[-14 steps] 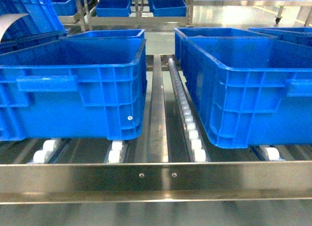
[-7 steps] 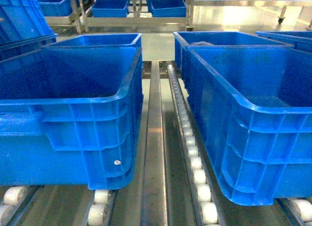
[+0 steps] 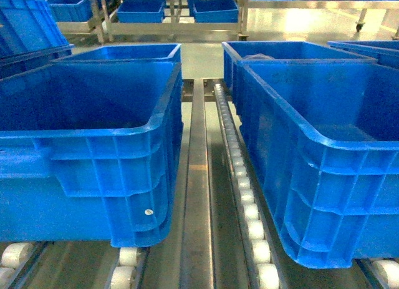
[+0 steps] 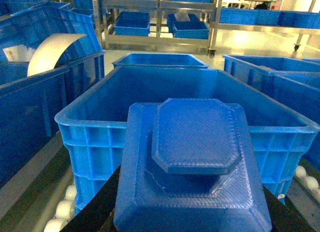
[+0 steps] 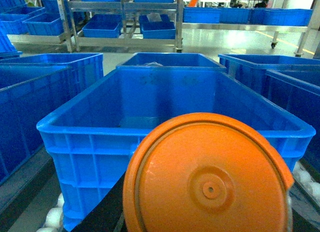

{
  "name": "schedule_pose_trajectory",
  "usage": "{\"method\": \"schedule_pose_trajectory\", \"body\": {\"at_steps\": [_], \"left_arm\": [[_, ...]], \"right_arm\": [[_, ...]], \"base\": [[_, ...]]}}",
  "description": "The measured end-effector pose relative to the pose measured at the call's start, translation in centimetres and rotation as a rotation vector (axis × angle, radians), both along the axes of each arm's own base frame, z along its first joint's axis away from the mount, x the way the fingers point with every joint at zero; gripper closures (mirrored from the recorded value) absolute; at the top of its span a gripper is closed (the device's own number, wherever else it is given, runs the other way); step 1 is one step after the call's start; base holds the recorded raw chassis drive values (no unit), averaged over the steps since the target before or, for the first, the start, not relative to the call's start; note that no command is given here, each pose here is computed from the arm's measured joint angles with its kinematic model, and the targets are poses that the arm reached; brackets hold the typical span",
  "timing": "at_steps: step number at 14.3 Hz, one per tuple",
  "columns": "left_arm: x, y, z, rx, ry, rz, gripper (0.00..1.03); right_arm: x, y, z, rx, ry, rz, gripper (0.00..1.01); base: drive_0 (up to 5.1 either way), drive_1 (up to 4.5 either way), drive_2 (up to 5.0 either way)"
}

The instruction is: Sort blue parts and orange caps into right shelf containers

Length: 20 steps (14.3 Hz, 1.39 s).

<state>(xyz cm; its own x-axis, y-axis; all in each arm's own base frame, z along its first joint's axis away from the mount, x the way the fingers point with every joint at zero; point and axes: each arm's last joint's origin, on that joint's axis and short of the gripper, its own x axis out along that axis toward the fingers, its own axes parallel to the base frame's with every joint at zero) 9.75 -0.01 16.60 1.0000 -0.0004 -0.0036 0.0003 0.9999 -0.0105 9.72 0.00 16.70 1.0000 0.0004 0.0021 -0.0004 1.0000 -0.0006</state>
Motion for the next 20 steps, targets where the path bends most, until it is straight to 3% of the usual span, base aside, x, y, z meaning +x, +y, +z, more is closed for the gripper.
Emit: {"method": "schedule_pose_trajectory", "body": {"at_steps": [20], "left_arm": [[0.0,0.0,0.0,0.0,0.0,0.0,0.62]], "right_arm": [[0.0,0.0,0.0,0.0,0.0,0.0,0.58]], "base": [[0.0,0.0,0.0]]}}
